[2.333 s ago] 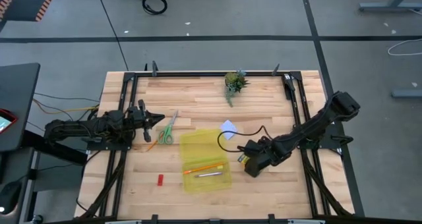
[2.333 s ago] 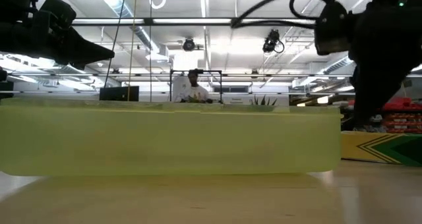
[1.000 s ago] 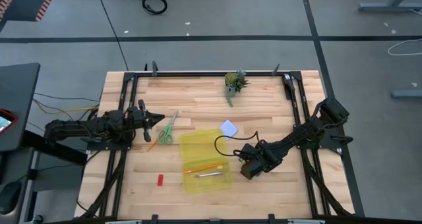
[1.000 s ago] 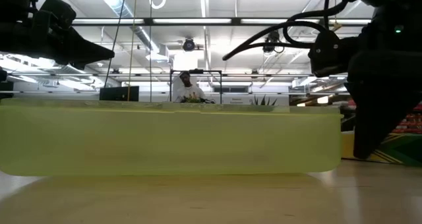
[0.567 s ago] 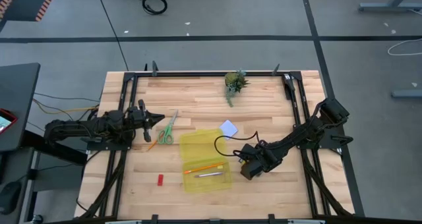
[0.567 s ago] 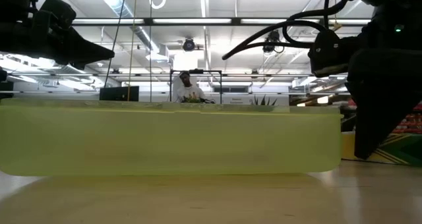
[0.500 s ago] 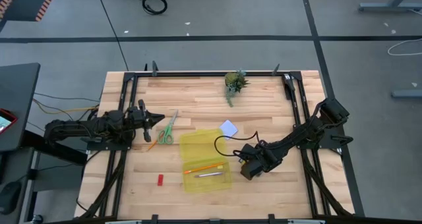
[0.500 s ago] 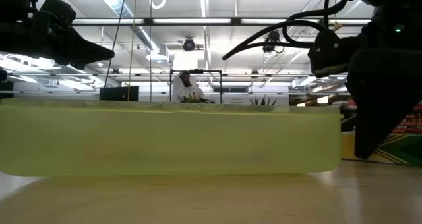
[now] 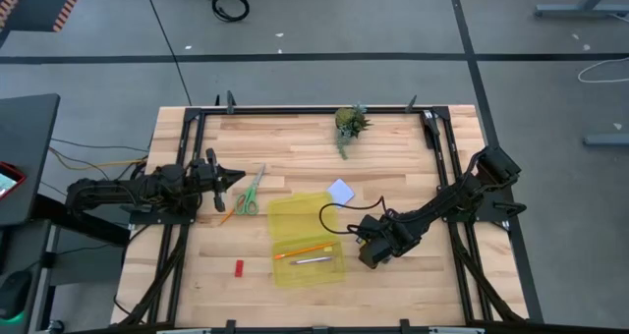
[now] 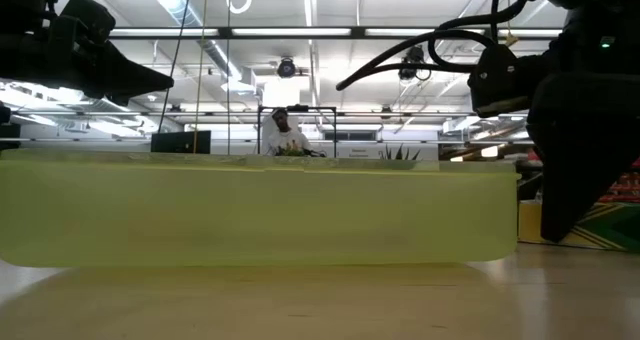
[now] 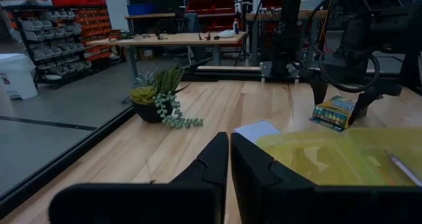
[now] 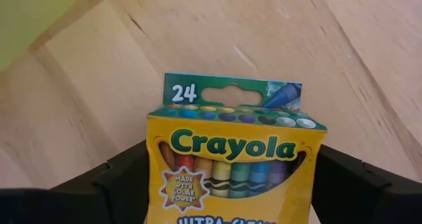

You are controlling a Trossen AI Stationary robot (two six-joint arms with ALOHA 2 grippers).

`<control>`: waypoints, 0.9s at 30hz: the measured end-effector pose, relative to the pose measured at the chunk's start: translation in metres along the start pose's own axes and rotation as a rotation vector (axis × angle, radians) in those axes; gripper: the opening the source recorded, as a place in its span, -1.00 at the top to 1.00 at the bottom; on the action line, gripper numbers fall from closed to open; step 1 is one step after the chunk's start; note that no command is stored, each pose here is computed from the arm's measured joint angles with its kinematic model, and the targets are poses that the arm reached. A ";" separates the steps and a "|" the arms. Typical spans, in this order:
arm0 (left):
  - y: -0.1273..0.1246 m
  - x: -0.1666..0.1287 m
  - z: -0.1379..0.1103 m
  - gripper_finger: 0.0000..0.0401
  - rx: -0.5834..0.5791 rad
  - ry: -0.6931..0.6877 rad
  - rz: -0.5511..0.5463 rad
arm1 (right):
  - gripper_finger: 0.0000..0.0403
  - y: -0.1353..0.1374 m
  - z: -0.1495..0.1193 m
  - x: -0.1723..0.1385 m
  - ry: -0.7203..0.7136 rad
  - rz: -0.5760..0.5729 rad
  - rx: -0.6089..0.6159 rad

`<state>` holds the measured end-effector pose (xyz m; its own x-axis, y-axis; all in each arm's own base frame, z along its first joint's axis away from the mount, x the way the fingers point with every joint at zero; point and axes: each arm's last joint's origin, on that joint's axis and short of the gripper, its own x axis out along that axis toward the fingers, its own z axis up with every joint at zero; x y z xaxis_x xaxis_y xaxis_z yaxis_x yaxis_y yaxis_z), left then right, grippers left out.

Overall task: Pack school essentials
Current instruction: Put the yellow crayon box into the yellow supply box

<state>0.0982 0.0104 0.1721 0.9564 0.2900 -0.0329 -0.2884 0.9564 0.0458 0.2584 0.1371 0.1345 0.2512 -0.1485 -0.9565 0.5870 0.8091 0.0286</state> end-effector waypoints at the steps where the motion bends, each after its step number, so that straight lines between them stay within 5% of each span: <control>1: 0.000 0.000 0.000 0.88 0.000 0.000 0.000 | -0.68 0.000 0.000 0.000 0.000 0.000 0.000; 27: 0.000 0.000 0.000 0.85 0.000 0.000 0.000 | -0.67 0.009 0.019 -0.009 -0.032 0.052 -0.068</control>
<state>0.0982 0.0104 0.1721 0.9565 0.2900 -0.0329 -0.2884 0.9564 0.0458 0.2761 0.1348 0.1494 0.3046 -0.1224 -0.9446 0.5193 0.8527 0.0569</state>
